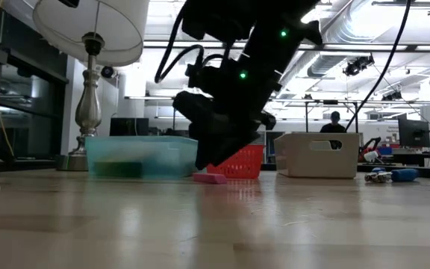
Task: Pick & Place School Supplies
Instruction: Put the pink eraser into the red bin
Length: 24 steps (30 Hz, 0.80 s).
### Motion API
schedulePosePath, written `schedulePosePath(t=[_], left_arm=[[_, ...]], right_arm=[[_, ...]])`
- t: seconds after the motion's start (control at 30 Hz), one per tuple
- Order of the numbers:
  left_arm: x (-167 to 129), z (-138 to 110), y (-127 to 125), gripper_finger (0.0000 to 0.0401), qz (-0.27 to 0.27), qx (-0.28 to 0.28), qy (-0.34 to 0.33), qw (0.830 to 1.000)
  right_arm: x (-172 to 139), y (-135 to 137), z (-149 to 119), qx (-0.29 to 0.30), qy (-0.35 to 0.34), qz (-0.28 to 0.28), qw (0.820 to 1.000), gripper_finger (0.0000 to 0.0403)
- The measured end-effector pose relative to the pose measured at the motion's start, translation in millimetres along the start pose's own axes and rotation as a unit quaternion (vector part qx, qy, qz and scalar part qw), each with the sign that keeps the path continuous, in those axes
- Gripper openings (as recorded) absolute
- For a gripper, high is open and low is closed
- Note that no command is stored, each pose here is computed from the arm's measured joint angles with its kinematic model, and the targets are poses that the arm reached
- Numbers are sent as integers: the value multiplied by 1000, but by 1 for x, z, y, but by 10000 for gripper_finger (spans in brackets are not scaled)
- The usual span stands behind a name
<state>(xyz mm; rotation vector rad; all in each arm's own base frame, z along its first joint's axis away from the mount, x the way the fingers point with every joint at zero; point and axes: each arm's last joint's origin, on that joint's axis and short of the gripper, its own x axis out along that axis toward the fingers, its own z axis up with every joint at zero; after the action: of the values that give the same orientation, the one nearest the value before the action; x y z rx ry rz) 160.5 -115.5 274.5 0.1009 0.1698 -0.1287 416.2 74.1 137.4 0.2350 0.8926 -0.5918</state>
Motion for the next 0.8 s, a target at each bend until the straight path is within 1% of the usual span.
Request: schedulePosePath(t=[0.07, 0.2, 0.3, 0.37, 0.5, 0.8], left_arm=[[0, 0, 0, 218, 0, 1, 1, 1000], [0, 0, 0, 218, 0, 0, 1, 1000], [0, 0, 0, 218, 0, -1, 1, 1000], [0, 0, 0, 218, 0, -1, 1, 1000], [0, 0, 0, 218, 0, 0, 2, 1000], [0, 0, 0, 218, 0, 0, 2, 1000]], right_arm=[[2, -2, 0, 9, -1, -1, 1000, 161], [9, -11, -7, 34, 18, -11, 999, 162], [15, -15, -9, 62, 36, 14, 997, 162], [18, -17, -10, 70, 33, 27, 997, 162], [19, -17, -11, 75, 21, 32, 996, 160], [20, -17, -12, 71, 22, 34, 997, 147]])
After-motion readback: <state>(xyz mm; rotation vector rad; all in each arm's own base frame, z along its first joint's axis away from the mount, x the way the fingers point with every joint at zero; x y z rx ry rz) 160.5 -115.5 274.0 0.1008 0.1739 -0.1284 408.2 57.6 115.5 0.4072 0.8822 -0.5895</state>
